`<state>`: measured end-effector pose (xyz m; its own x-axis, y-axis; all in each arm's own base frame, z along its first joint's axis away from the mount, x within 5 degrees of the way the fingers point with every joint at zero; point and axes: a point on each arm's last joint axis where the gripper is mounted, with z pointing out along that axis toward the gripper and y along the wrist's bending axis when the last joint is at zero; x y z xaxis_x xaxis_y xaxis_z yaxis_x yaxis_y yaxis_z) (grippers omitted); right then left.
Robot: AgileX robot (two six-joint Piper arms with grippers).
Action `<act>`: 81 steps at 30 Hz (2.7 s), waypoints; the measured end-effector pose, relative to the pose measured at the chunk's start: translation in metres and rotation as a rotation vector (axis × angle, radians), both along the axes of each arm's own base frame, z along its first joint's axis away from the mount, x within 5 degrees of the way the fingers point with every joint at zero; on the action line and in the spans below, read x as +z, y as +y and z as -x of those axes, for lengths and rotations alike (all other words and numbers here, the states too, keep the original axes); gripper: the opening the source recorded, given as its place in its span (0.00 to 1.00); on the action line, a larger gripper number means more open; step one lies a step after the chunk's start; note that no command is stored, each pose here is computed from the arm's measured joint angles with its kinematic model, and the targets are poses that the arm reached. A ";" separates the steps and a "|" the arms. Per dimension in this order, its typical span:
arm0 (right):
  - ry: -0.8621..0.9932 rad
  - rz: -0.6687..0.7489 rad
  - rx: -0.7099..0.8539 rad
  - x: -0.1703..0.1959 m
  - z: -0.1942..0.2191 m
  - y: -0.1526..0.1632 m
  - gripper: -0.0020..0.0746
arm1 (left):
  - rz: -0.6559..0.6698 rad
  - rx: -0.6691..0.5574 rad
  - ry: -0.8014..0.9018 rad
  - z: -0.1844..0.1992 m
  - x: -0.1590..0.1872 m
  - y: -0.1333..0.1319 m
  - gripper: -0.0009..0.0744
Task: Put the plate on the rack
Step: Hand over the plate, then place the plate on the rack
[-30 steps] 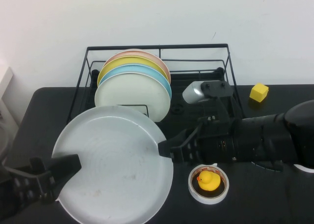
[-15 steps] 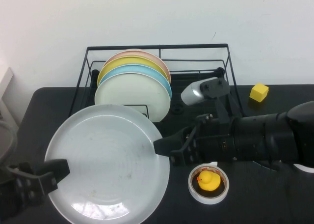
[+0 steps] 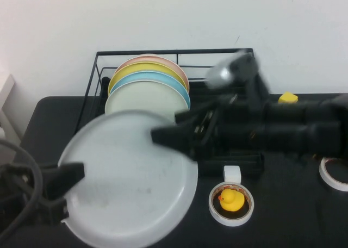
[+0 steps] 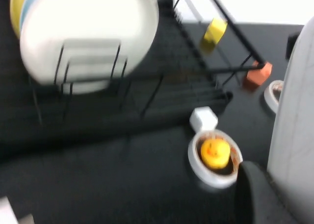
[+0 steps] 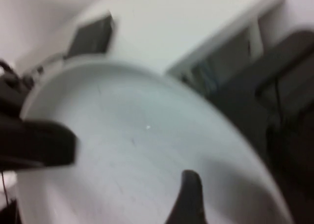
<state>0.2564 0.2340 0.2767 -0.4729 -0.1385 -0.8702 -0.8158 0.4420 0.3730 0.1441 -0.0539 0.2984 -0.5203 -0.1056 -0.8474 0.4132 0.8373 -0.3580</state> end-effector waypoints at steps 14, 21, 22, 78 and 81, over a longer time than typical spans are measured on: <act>-0.526 -0.114 -0.032 0.147 0.072 -0.086 0.36 | -0.493 -0.077 -0.641 -0.034 0.081 0.004 0.11; -0.514 0.145 0.135 0.141 0.115 -0.102 0.04 | -0.720 -0.163 -0.752 -0.087 0.075 -0.001 0.11; -0.489 0.187 0.145 0.137 0.117 -0.104 0.04 | -0.747 -0.179 -0.751 -0.096 0.070 -0.002 0.11; -0.225 0.564 0.146 0.096 0.129 -0.130 0.02 | -0.943 -0.550 -0.756 -0.219 -0.037 -0.024 0.11; -0.223 0.563 0.145 0.096 0.129 -0.130 0.02 | -0.940 -0.559 -0.733 -0.222 -0.045 -0.024 0.11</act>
<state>0.1271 0.1036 0.3728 -0.2297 -0.6544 -0.7204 -0.9138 0.3998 -0.0719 0.3659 -0.0783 0.2530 0.3078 0.7531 -0.5815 0.6305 0.2963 0.7174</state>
